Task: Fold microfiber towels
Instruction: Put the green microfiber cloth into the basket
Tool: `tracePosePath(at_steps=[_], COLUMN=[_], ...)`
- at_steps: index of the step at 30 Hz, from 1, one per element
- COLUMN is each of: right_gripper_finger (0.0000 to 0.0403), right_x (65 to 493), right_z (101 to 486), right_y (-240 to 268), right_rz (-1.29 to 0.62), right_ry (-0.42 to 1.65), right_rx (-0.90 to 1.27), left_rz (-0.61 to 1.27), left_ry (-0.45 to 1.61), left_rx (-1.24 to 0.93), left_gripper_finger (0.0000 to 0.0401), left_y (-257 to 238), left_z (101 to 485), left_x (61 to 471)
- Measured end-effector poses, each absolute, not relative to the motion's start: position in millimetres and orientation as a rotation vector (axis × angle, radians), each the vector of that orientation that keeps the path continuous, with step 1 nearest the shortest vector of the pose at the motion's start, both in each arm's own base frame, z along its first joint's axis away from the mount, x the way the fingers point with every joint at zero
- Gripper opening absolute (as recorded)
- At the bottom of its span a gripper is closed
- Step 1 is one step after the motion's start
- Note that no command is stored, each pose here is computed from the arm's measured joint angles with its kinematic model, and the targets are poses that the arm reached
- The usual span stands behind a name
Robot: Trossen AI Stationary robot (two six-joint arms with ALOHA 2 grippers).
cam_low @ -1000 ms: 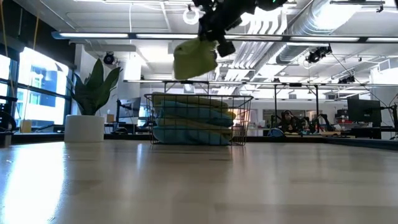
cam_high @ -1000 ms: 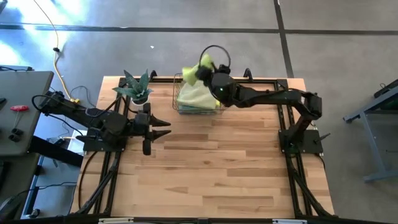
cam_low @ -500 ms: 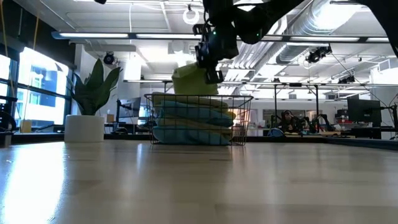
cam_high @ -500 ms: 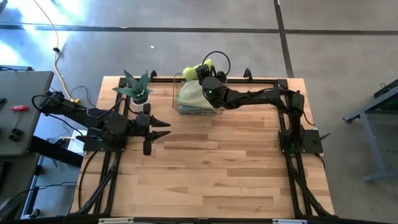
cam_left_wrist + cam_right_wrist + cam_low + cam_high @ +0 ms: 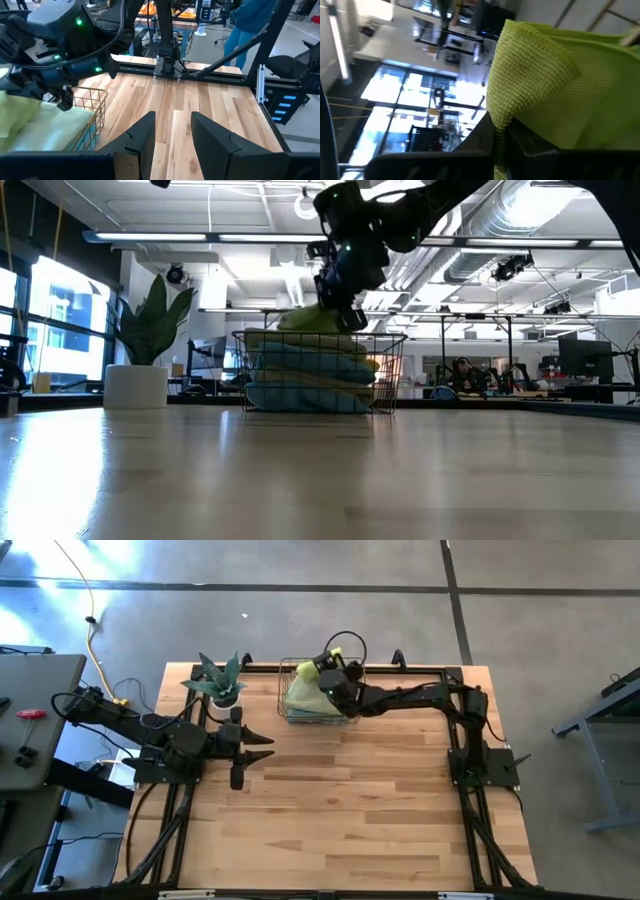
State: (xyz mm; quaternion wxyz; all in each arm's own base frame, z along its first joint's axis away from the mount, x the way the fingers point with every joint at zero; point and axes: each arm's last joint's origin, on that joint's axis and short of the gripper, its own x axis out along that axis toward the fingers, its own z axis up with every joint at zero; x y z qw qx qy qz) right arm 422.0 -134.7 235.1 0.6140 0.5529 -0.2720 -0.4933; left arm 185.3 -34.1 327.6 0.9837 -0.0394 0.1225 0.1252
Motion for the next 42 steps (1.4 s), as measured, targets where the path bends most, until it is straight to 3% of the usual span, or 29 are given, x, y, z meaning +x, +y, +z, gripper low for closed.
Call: tracePosePath(at_steps=[16,26,32,37,42], right_gripper_finger=[0.0000,0.0005,0.0063,0.0122,0.0155], right_x=[417,418,418,416,411], right_z=[209,229,249,261,272], right_y=[-124,-142,-143,-136,-129], right_rz=[-1.136,-1.094,-1.084,-0.980,-0.931], right_ry=[-0.208,0.015,0.194,0.413,0.604], right_rx=[1.425,1.191,1.081,1.135,1.105], left_rz=[0.255,0.255,0.257,0.258,0.258], left_ry=[0.244,0.243,0.242,0.245,0.245], left_rx=[-0.103,-0.111,-0.127,-0.128,-0.128], left_gripper_finger=[0.0115,0.0115,0.0115,0.0115,0.0115], left_y=[-34,-34,-34,-34,-34], left_z=[328,328,328,327,327], left_x=[185,185,185,185,185])
